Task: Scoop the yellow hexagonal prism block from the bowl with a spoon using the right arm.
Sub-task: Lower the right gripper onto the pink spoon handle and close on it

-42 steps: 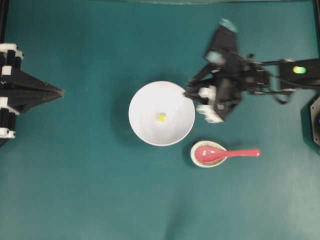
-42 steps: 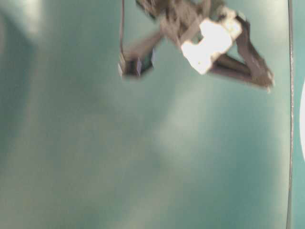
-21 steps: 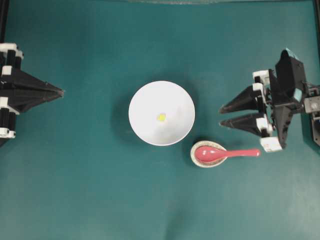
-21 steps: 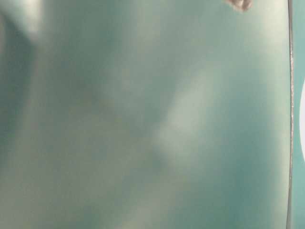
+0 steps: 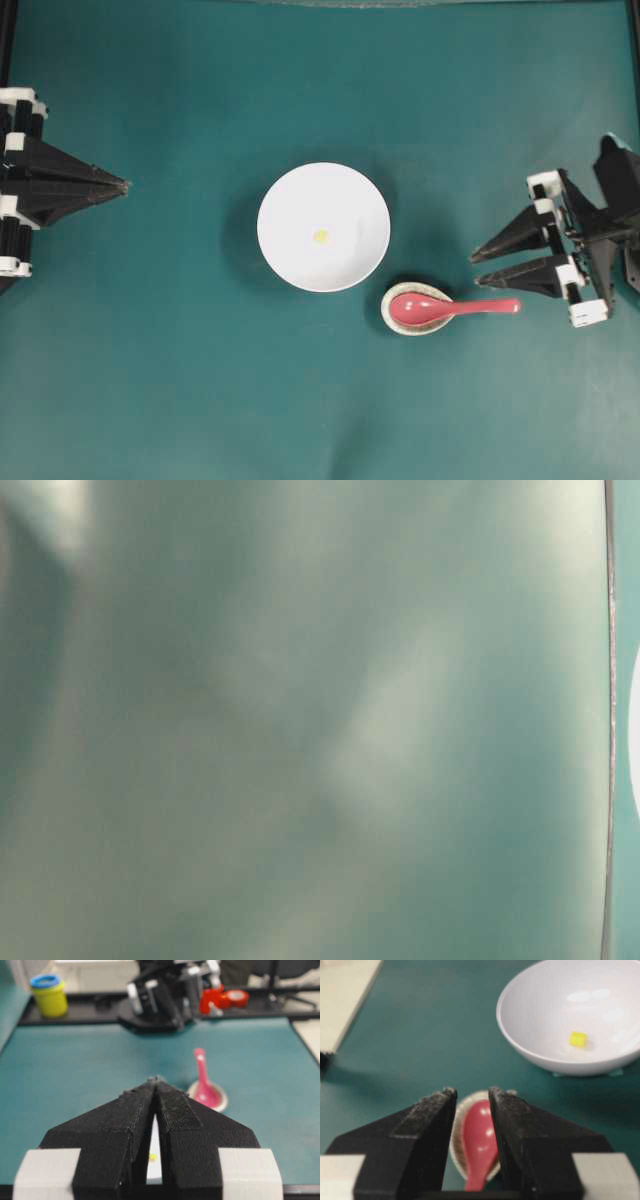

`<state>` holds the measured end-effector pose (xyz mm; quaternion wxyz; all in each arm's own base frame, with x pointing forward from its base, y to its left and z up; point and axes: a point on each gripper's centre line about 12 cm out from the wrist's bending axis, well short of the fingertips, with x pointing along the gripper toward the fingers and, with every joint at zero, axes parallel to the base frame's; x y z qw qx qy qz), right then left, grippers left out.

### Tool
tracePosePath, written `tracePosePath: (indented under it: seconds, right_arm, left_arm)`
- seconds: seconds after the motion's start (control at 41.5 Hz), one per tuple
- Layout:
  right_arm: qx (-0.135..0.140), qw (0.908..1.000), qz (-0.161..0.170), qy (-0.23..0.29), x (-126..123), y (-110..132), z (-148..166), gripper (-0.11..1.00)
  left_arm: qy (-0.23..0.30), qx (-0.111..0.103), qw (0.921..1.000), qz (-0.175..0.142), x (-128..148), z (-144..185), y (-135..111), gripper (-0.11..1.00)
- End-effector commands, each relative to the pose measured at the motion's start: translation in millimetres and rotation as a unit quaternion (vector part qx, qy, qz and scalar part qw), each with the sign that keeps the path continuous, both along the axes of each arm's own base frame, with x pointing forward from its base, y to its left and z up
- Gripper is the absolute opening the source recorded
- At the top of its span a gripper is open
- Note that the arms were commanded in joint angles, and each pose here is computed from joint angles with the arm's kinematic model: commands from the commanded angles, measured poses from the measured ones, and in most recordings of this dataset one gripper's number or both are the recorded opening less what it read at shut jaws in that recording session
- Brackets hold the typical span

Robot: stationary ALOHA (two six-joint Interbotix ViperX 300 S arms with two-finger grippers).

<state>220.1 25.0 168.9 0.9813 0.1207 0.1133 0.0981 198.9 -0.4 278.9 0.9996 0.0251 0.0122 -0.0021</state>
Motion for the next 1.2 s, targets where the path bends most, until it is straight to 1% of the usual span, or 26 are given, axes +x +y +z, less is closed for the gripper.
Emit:
tracePosePath:
  seconds: [0.0,0.193,0.289,0.337,0.457,0.722,0.867,0.963,1.059,1.18]
  right_arm:
    - [0.013,0.9994,0.006,-0.032,-4,2,2,0.40]
    - [0.025,0.9976,0.001,-0.064,-12,5,-8,0.40]
    - [0.022,0.9978,-0.001,-0.063,-11,9,-15,0.40]
    - [0.020,0.9979,-0.007,-0.061,-10,10,-18,0.40]
    - [0.009,0.9985,-0.020,-0.049,-7,13,-29,0.40]
    - [-0.020,0.9968,-0.052,-0.058,-8,26,-44,0.40]
    - [-0.044,0.9959,-0.057,-0.055,-6,36,-51,0.40]
    - [-0.058,0.9956,-0.062,-0.041,-5,40,-60,0.40]
    - [-0.067,0.9949,-0.070,-0.028,-5,40,-66,0.40]
    - [-0.072,0.9949,-0.068,-0.018,-6,42,-71,0.40]
  left_arm:
    - [0.000,0.001,1.0000,0.000,2,2,0,0.00]
    - [0.004,0.002,1.0000,0.000,2,1,0,0.00]
    - [0.005,0.002,1.0000,0.001,2,1,0,0.00]
    - [0.005,0.001,1.0000,0.001,2,1,0,0.00]
    - [0.005,0.001,1.0000,0.000,2,1,0,0.00]
    - [0.010,0.001,0.9999,0.001,2,-1,0,0.00]
    - [0.012,0.001,0.9999,0.000,2,-2,0,0.00]
    - [0.012,0.001,0.9999,0.001,2,-2,0,0.00]
    - [0.012,0.001,0.9999,0.000,2,-2,0,0.00]
    - [0.012,0.001,0.9999,0.001,2,-2,0,0.00]
